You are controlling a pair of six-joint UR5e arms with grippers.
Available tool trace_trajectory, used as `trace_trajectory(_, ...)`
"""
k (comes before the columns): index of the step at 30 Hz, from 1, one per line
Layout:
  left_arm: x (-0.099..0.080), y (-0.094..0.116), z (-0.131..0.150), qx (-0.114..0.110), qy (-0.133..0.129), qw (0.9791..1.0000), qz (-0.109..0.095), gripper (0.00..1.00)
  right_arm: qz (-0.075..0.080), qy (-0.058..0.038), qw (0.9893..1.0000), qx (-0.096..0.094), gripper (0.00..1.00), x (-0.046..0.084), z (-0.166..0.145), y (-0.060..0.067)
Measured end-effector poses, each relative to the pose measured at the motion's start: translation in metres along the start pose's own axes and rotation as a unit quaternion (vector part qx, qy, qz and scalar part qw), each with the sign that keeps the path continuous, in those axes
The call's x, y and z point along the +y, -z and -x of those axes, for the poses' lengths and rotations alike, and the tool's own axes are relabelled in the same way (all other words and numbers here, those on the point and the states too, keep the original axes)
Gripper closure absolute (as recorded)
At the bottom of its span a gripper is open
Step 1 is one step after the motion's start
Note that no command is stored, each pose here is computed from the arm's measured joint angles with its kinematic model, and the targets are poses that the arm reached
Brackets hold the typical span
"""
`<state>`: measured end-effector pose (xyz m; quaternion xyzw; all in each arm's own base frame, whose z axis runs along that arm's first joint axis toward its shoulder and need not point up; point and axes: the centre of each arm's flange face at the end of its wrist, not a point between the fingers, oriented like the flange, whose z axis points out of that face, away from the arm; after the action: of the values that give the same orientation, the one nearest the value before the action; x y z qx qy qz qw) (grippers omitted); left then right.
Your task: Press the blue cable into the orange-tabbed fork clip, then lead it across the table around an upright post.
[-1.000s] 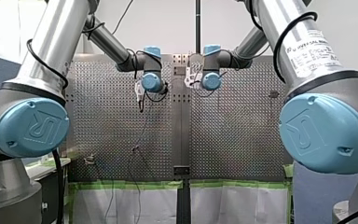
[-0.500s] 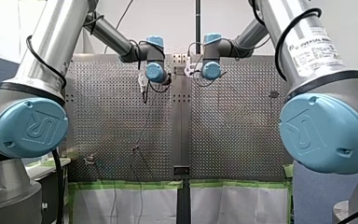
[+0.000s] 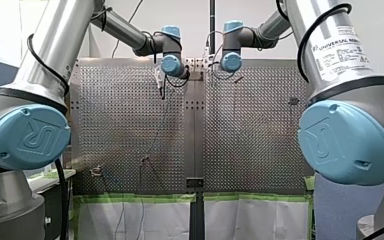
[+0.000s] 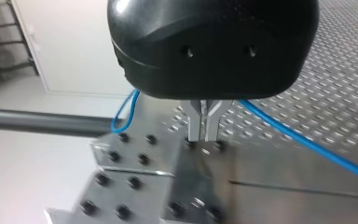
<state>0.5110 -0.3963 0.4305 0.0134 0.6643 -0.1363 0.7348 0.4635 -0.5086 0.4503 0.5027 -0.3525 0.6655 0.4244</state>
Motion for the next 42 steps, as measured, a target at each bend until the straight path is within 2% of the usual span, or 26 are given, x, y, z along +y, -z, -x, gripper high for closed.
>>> trace_trajectory(8,-0.015,-0.005,0.022,-0.013,0.021,0.9994,-0.024,1.00,0.020,0.0045,0.9998,-0.003,1.00,0.025,-0.003,-0.006)
trace_trajectory(13,-0.021,-0.010,0.035,-0.023,0.039,0.9982,-0.038,1.00,0.033,0.0061,0.9994,0.003,1.00,0.042,-0.012,-0.009)
trace_trajectory(17,-0.025,-0.013,0.045,-0.030,0.054,0.9967,-0.052,1.00,0.042,0.0069,0.9991,0.008,1.00,0.054,-0.019,-0.011)
trace_trajectory(23,-0.033,-0.016,0.056,-0.036,0.080,0.9932,-0.077,1.00,0.052,0.0096,0.9986,0.007,1.00,0.069,-0.021,-0.014)
trace_trajectory(29,-0.041,-0.021,0.050,-0.026,0.102,0.9902,-0.092,1.00,0.062,0.0125,0.9980,0.004,1.00,0.082,-0.022,-0.015)
trace_trajectory(35,-0.054,-0.028,0.034,-0.003,0.099,0.9904,-0.096,1.00,0.076,0.0164,0.9970,-0.003,1.00,0.099,-0.021,-0.017)
trace_trajectory(42,-0.066,-0.039,0.022,0.014,0.110,0.9886,-0.102,1.00,0.087,0.0130,0.9961,-0.003,1.00,0.115,-0.021,-0.020)
